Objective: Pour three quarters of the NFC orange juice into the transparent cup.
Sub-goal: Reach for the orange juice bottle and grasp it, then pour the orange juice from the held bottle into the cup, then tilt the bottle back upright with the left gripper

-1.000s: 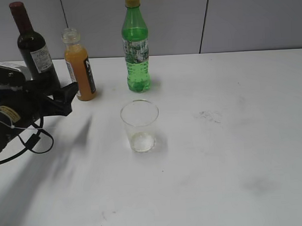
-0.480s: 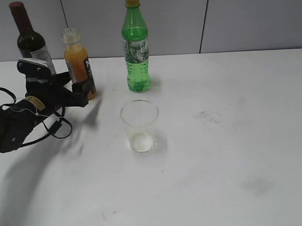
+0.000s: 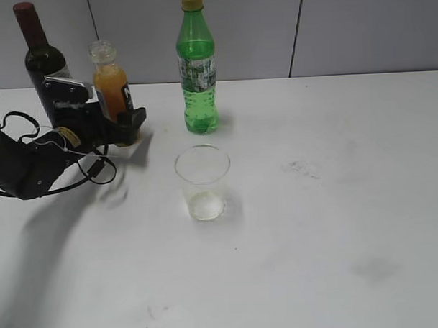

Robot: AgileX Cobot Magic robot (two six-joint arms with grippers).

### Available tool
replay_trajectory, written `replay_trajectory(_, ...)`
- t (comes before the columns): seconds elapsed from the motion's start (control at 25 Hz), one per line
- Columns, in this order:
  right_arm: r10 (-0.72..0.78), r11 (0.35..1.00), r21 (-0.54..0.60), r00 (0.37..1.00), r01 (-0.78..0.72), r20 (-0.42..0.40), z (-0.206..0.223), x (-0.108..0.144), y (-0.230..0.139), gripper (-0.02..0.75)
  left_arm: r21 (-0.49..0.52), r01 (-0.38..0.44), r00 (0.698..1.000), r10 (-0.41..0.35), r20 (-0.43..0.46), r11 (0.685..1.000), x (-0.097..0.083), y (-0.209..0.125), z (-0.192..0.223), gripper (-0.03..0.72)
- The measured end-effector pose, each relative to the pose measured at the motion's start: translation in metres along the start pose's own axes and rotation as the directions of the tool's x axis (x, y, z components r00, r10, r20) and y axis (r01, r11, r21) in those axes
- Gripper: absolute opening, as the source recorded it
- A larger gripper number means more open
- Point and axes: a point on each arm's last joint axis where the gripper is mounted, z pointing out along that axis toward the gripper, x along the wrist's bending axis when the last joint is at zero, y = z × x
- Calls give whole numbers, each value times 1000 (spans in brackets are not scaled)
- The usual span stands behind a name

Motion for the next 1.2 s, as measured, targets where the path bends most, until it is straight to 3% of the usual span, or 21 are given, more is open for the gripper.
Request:
replay_trajectory(0.16,0,1000,0,1000,0,0,0,0,0,510,4,1,1000,-1,0,1000,1,-4,4,665)
replay_trajectory(0.36,3,1000,0,1000,-3,0,0,0,0,510,-13,1,1000,-1,4,1000,0,-4,4,462)
replay_trajectory(0.64,4,1000,-1,1000,-4,0,0,0,0,510,-5,4,1000,-4,4,1000,-2,-3,-2,472)
replay_trajectory(0.88,5,1000,-1,1000,-5,0,0,0,0,510,70,14,1000,-14,-12,997,-7,10,-37,472)
replay_trajectory(1.04,5,1000,-1,1000,-5,0,0,0,0,510,71,-61,998,63,-28,996,-13,33,-71,472)
replay_trajectory(1.2,5,1000,-1,1000,-5,0,0,0,0,510,84,-120,985,129,-111,989,-24,49,-104,472)
